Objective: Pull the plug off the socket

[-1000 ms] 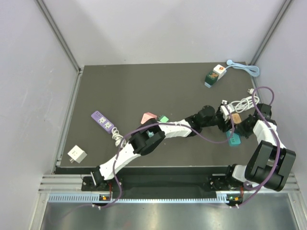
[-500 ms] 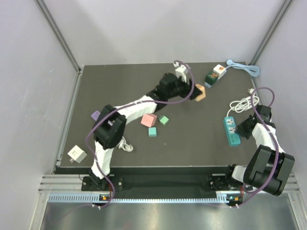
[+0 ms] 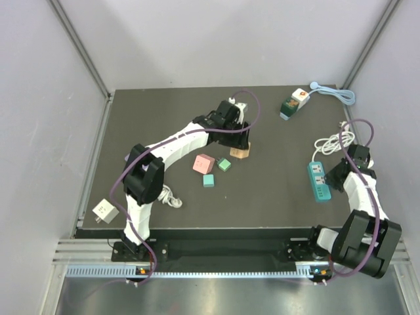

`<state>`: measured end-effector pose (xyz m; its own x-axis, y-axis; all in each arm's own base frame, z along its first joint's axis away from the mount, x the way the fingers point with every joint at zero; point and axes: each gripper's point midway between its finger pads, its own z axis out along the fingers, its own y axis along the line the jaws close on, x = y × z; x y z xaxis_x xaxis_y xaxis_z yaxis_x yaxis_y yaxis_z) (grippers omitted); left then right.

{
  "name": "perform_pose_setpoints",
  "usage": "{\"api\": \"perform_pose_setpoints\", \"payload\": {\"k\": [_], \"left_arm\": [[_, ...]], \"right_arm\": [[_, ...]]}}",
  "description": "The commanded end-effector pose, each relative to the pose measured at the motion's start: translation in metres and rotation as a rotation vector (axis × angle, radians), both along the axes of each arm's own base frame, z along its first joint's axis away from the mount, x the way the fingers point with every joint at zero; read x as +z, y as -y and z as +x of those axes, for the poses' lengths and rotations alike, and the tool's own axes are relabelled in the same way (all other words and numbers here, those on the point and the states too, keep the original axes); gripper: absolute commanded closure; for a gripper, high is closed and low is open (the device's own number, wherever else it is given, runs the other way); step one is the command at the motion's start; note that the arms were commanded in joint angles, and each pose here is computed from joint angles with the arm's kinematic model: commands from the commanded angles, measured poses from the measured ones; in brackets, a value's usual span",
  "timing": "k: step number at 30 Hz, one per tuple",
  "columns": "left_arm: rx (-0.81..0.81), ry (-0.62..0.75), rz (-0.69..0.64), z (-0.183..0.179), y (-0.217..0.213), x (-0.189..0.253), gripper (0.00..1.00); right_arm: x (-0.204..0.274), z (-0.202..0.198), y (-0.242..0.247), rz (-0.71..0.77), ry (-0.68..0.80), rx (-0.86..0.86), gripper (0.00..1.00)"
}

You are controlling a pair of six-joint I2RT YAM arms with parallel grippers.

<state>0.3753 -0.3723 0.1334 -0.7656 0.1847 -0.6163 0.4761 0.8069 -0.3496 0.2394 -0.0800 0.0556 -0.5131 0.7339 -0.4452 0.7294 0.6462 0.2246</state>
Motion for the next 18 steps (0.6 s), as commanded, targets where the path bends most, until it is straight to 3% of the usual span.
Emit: {"api": "perform_pose_setpoints", "payload": {"k": [1, 8, 9, 15, 18], "left_arm": [[-0.023, -0.049, 0.058, -0.018, -0.013, -0.008, 1.00], [-0.021, -0.101, 0.090, -0.019, -0.008, -0.042, 1.00], [-0.016, -0.114, 0.103, -0.019, -0.010, -0.047, 0.93], [-0.023, -0.176, 0.155, -0.019, -0.008, -0.072, 0.80], [-0.020, -0.174, 0.160, -0.018, -0.009, -0.071, 0.58]], "right_arm": [[0.015, 0.005, 0.002, -0.072, 0.036, 0.031, 1.00], [0.044, 0.023, -0.012, -0.131, 0.106, 0.094, 1.00], [0.047, 0.025, -0.015, -0.130, 0.115, 0.104, 1.00], [0.063, 0.034, -0.048, -0.134, 0.175, 0.190, 1.00], [0.062, 0.035, -0.055, -0.139, 0.176, 0.209, 1.00]]}}
